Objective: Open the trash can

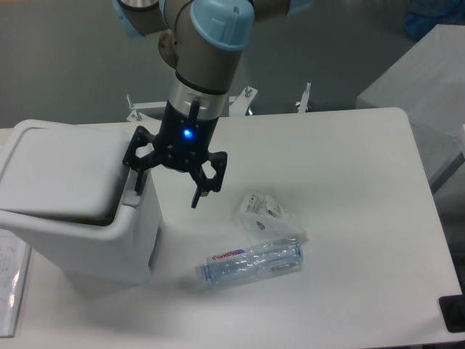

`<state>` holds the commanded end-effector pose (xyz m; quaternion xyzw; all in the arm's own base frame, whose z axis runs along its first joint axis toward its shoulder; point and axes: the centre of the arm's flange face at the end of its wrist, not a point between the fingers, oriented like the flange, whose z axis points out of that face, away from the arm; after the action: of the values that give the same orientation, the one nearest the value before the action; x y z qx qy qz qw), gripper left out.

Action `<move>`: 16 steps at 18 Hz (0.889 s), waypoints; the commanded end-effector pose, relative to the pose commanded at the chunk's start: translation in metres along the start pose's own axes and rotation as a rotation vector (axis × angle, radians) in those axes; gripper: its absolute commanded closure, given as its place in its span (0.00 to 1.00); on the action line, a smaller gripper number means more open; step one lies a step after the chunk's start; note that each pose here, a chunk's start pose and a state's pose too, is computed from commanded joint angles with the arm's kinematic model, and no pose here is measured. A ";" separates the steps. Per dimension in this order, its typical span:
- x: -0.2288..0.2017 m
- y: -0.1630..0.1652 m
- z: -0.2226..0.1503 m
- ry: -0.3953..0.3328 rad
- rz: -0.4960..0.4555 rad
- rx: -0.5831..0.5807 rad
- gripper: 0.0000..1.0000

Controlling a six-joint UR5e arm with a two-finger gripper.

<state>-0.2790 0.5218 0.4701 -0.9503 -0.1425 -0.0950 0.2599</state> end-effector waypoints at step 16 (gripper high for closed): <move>-0.089 -0.015 -0.035 -0.422 0.005 -0.033 0.00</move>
<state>-0.3717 0.4961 0.4839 -0.9537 -0.1898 0.1044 0.2088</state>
